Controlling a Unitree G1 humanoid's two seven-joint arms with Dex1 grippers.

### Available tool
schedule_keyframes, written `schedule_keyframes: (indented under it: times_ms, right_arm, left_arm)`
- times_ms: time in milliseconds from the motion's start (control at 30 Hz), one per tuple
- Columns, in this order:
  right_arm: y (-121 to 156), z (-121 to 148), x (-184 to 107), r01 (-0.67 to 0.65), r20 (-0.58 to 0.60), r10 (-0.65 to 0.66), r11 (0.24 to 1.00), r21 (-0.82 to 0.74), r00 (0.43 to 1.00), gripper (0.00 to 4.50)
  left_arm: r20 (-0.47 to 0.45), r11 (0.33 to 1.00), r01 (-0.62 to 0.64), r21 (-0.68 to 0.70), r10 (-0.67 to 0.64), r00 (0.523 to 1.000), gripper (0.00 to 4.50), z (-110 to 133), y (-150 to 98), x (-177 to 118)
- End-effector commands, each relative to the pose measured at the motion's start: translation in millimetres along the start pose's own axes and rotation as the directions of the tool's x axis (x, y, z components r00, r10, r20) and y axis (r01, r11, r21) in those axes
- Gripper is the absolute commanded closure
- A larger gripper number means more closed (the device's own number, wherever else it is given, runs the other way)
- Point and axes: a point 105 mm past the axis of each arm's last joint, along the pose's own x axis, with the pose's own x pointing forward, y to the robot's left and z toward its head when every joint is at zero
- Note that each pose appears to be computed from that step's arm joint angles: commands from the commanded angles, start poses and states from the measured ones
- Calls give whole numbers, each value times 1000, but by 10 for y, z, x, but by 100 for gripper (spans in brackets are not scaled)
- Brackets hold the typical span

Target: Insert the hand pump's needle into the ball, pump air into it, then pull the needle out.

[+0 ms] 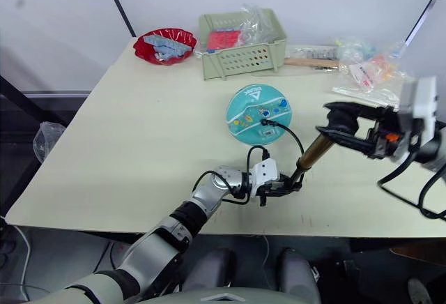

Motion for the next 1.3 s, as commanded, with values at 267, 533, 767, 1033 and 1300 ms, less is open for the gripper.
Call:
schedule_keyframes:
  times_ms: [267,533,767,1033,1300]
  right_arm:
    - [282,-952,97,6,-192,20,991,134,981,271]
    - [245,-1058,134,50,-185,-29,993,108,982,271]
    - [42,-558,93,35,-57,-33,999,35,998,271]
    - [-116,64,-49,-8,39,8,1000,1,999,271]
    - [-279,610,-191,23,102,-16,998,-66,995,271]
  left_arm:
    - [-194,993,46,-104,-65,979,343,-583,-208,-141]
    - [-194,994,44,-103,-63,979,343,-580,-201,-144]
    - [-198,994,45,-104,-65,978,343,-587,-202,-144]
    - [-197,993,49,-105,-69,978,343,-596,-218,-142]
    - [-196,993,53,-107,-73,978,343,-599,-227,-139]
